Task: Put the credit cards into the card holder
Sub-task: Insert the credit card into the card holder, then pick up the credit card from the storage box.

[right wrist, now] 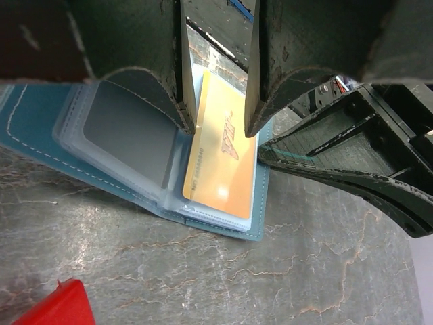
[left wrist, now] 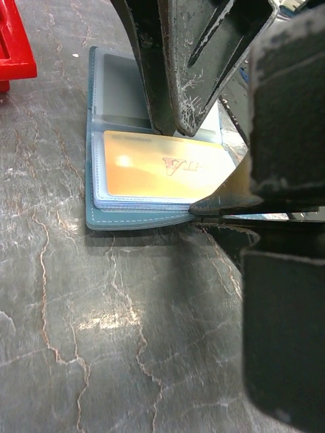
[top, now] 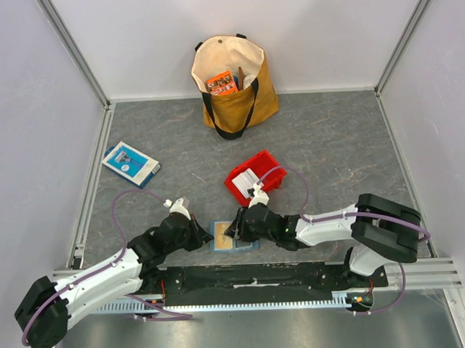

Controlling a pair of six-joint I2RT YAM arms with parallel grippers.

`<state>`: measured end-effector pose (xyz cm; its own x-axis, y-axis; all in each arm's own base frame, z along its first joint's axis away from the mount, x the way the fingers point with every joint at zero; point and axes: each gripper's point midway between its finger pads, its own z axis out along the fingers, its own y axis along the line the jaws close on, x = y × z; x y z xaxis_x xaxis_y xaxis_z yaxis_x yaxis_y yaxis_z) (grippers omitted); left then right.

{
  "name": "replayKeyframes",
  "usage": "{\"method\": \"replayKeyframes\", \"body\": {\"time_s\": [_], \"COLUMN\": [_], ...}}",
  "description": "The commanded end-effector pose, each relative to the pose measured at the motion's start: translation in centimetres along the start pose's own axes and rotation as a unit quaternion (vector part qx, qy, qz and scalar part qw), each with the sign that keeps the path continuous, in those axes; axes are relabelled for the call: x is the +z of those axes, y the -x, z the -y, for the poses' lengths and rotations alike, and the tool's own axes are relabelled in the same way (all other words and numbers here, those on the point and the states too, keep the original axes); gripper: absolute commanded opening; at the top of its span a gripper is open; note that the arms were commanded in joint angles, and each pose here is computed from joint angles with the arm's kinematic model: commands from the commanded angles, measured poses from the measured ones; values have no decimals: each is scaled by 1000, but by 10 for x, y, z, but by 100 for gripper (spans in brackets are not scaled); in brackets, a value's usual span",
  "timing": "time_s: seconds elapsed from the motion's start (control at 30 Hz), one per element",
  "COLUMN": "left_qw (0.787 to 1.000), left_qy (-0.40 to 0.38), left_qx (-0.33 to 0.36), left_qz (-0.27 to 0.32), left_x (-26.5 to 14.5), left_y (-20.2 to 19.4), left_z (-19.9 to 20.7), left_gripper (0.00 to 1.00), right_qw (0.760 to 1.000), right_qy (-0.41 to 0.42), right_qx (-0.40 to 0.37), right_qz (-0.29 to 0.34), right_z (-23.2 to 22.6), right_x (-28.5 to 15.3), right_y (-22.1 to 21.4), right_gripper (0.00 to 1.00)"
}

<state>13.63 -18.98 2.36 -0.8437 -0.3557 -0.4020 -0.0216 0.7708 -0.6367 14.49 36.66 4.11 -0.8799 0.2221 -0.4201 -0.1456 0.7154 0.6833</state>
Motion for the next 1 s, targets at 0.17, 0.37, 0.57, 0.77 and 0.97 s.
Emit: {"method": "replayKeyframes", "body": {"time_s": [0.17, 0.37, 0.57, 0.77, 0.97], "left_qw": [999, 997, 997, 997, 997], "left_qy": [-41, -65, -72, -70, -68], "left_qx": [-10, -4, 0, -2, -2], "left_qz": [26, 38, 35, 37, 38], "left_x": [-8, -16, -17, -16, -16], "left_y": [16, 26, 27, 27, 27], "left_z": [26, 43, 50, 47, 46], "left_gripper": [2, 2, 2, 2, 2], "right_qw": [998, 990, 976, 971, 976], "right_qy": [1, -10, -57, -80, -86], "right_qx": [-33, -93, -128, -183, -191], "right_qz": [60, 104, 165, 135, 64], "right_z": [-17, -30, -14, -6, 18], "right_x": [-16, -41, -69, -60, -24], "right_y": [34, 79, 160, 212, 219], "right_gripper": [51, 60, 70, 77, 80]}}
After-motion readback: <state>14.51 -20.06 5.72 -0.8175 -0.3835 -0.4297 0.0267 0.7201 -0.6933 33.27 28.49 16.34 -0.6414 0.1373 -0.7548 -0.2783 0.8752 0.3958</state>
